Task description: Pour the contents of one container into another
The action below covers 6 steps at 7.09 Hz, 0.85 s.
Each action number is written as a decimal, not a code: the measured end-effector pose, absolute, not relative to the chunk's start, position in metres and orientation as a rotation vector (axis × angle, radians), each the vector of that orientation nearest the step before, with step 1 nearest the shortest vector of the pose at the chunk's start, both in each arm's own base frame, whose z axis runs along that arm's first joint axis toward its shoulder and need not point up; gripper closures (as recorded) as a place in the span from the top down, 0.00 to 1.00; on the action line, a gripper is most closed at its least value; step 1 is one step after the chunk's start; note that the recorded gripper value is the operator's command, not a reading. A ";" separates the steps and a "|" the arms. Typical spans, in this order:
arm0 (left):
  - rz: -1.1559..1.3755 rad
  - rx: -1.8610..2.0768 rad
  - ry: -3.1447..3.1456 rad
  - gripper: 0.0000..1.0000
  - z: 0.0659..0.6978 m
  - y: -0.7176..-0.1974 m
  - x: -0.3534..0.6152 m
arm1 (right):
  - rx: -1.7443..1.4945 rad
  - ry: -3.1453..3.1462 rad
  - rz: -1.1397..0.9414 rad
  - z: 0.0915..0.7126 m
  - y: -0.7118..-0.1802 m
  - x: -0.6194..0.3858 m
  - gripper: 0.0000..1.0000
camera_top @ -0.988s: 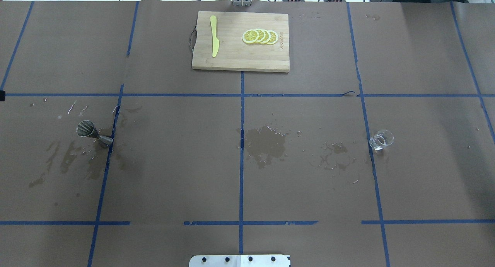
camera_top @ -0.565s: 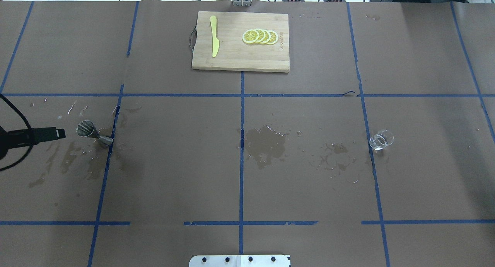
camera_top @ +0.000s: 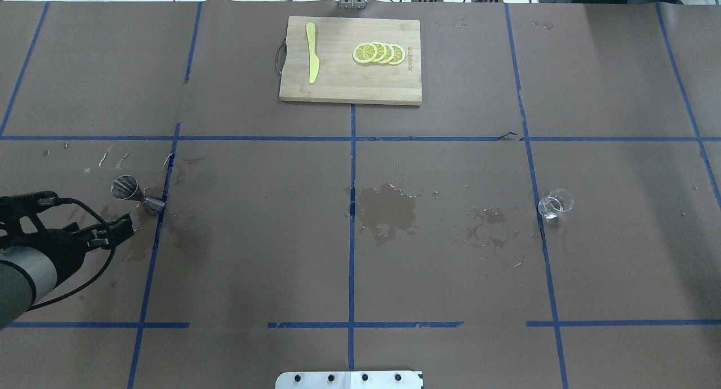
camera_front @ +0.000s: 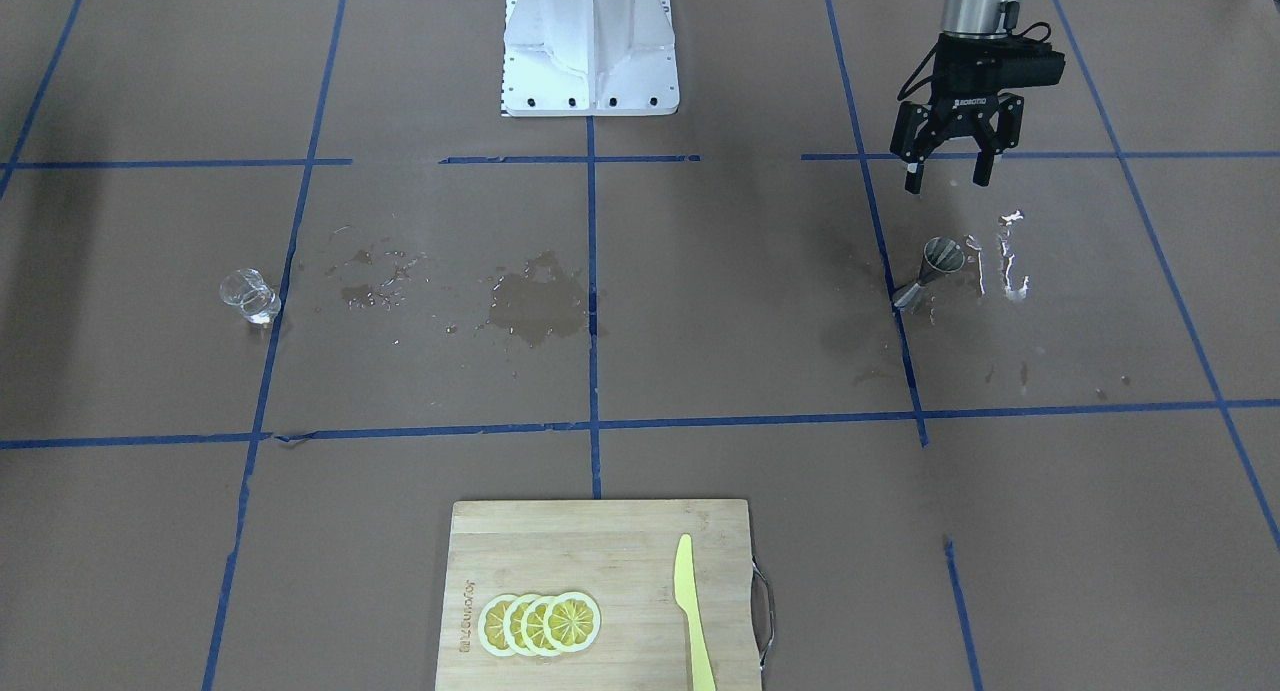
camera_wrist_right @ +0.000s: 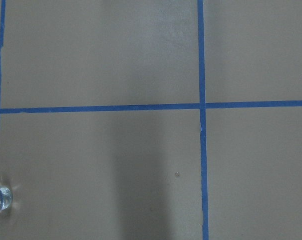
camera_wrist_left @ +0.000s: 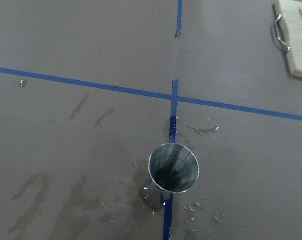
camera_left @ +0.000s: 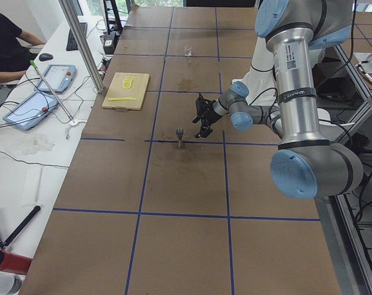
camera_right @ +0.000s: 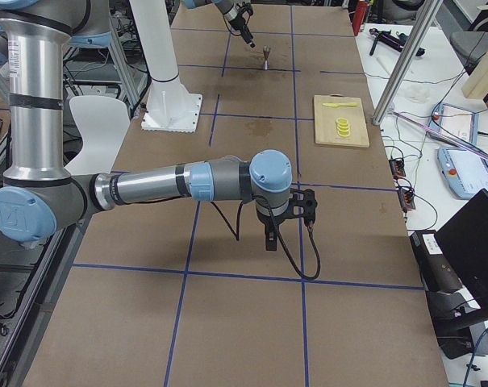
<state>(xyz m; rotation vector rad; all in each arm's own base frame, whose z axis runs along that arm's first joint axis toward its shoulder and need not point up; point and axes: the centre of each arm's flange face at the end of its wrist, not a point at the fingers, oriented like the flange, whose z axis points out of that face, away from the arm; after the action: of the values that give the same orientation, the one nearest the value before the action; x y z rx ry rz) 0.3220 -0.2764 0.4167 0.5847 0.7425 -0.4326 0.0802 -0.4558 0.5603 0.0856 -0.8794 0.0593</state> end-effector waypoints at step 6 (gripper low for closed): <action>-0.621 0.864 0.568 0.96 0.463 -0.315 0.414 | 0.096 -0.878 0.054 0.555 -0.460 0.080 1.00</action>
<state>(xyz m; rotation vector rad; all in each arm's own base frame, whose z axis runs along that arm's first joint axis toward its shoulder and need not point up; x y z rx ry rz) 0.4139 -0.3149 0.4632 0.8642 0.5685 -0.6213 0.0798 -0.4596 0.5551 0.0958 -0.8783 0.0538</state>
